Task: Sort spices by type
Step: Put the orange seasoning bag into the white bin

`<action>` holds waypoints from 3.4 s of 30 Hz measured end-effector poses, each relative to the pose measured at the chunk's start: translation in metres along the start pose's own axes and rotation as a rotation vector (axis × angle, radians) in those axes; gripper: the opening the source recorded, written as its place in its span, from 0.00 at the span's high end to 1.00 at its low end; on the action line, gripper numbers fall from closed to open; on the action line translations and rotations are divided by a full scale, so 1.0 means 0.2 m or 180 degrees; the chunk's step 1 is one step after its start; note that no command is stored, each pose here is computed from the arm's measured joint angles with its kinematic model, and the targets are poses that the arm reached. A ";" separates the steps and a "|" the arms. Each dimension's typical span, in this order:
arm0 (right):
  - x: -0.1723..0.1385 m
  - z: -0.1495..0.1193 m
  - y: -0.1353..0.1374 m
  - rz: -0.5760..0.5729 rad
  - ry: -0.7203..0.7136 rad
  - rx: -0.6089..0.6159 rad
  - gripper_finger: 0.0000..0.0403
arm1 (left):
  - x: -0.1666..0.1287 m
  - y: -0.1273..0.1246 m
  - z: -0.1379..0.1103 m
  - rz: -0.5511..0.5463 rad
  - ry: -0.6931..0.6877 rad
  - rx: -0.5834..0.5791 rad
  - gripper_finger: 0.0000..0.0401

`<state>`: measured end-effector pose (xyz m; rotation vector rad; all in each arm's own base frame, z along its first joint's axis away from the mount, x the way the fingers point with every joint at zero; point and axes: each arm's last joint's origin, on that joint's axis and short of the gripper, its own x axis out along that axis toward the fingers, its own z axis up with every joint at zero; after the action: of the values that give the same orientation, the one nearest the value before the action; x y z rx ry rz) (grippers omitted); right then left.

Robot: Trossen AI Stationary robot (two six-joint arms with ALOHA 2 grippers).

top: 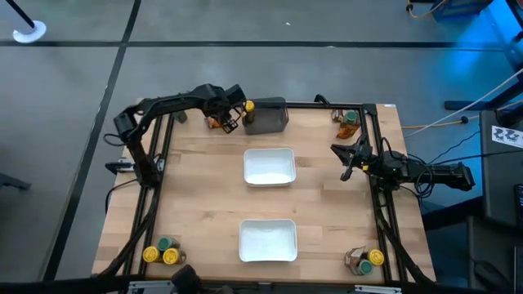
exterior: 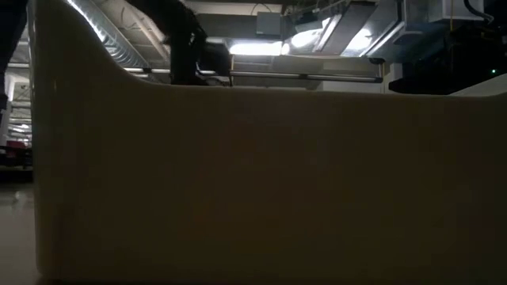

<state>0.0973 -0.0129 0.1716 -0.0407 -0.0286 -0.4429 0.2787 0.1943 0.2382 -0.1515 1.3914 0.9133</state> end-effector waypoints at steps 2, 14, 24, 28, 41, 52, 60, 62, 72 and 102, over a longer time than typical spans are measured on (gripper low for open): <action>0.00 0.00 0.00 -0.0002 0.0000 -0.0014 0.91 | 0.06 -0.03 0.01 0.0008 0.0107 0.0106 0.63; 0.00 0.00 0.00 -0.0005 0.0003 -0.0023 0.91 | 0.26 -0.12 0.05 0.0019 0.0111 0.0374 0.62; 0.00 0.00 -0.01 -0.0151 0.0006 -0.0023 0.91 | 0.41 -0.18 -0.07 0.0112 0.0093 0.0589 0.62; 0.00 0.00 -0.01 -0.0221 0.0007 -0.0022 0.91 | 0.44 -0.17 -0.07 0.0273 -0.0010 0.0589 0.62; 0.00 0.00 -0.01 -0.0224 -0.0007 0.0003 0.91 | 0.48 -0.10 -0.05 0.0283 -0.0070 0.0450 0.82; 0.00 0.00 -0.01 -0.0225 -0.0009 -0.0009 0.91 | 0.46 -0.14 -0.05 0.0277 -0.0077 0.0549 0.98; 0.00 0.00 -0.01 -0.0225 -0.0010 -0.0010 0.91 | 0.28 -0.18 -0.09 0.0400 -0.0141 0.0593 0.99; 0.00 0.00 -0.01 -0.0225 -0.0010 -0.0010 0.91 | 0.22 -0.18 -0.11 0.0389 -0.0221 0.0549 1.00; 0.00 0.00 -0.01 -0.0225 -0.0013 -0.0010 0.91 | -0.21 -0.25 -0.20 0.0073 -0.1017 0.0538 1.00; 0.00 0.01 -0.01 -0.0146 -0.0065 0.0024 0.91 | -0.37 -0.92 -0.24 -0.1663 -0.1987 0.0989 0.98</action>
<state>0.0965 -0.0140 0.1740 -0.0373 -0.0515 -0.4882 0.3630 0.0093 0.2168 0.0130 0.8278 0.2584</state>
